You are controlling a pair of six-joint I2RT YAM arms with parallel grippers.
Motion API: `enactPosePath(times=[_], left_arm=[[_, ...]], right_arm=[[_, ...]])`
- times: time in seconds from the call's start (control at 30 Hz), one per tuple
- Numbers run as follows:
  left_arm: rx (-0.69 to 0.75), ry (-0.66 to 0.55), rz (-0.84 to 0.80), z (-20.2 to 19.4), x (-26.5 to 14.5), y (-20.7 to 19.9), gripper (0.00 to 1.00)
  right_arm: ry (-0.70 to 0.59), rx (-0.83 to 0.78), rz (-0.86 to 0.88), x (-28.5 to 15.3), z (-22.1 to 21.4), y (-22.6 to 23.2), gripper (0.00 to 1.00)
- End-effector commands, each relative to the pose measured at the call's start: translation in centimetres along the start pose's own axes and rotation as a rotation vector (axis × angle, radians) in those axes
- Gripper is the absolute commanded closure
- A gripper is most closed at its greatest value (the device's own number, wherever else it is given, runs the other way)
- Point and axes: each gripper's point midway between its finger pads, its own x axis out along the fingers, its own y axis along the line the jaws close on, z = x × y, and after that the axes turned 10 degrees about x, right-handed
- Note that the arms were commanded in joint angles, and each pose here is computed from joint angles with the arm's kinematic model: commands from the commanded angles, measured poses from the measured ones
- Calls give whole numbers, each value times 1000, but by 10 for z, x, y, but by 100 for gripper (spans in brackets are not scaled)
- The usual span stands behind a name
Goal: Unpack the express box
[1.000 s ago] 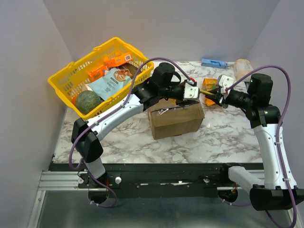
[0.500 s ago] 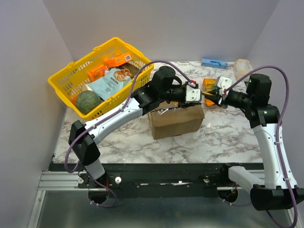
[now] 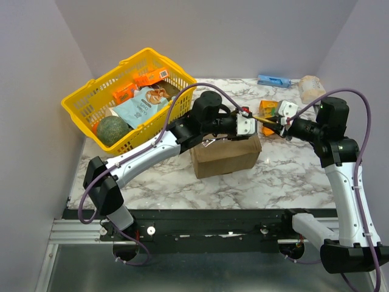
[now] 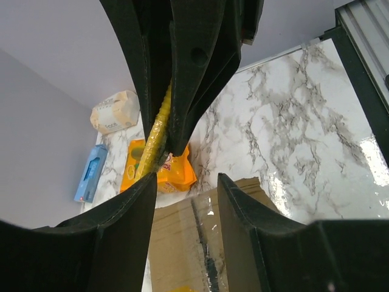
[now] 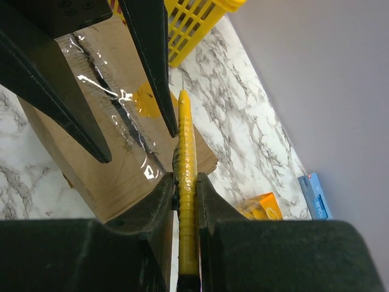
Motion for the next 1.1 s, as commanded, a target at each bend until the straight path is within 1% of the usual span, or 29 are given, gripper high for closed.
enactPosePath(times=[0.0,0.13,0.3,0.37,0.5,0.57,0.6,0.67,0.8,0.9,0.93,1.0,1.03,1.07], left_arm=[[148,-60,174,37,-18,37,45],[134,-58,210,38,-20,39,44],[133,-24,233,32,-18,46,44],[109,7,177,20,-12,35,44],[58,-11,94,20,-6,20,46],[28,-4,71,15,-3,14,46],[26,-12,64,19,-3,15,46],[2,7,31,10,1,7,46],[-5,24,7,4,4,4,47],[-16,45,-5,-3,7,1,51],[-18,44,-6,-2,7,2,57],[-29,44,-13,-3,9,1,65],[-28,40,-16,-2,9,1,74],[-28,37,-15,-1,9,2,78]], right_arm=[[-3,61,75,1,-5,24,99],[-2,66,74,2,-6,23,100],[-5,50,78,1,-4,24,100],[-16,38,74,0,0,24,99],[-43,20,58,-3,9,23,99],[-41,18,59,-3,9,23,100],[-41,13,59,-3,10,23,100],[-42,5,61,-4,10,24,100],[-45,-12,52,-5,10,24,100],[-49,-20,56,-6,12,25,99],[-51,-22,57,-6,13,26,100],[-50,-20,58,-6,12,26,99],[-48,-23,61,-6,11,27,100],[-44,-18,63,-6,9,28,99]])
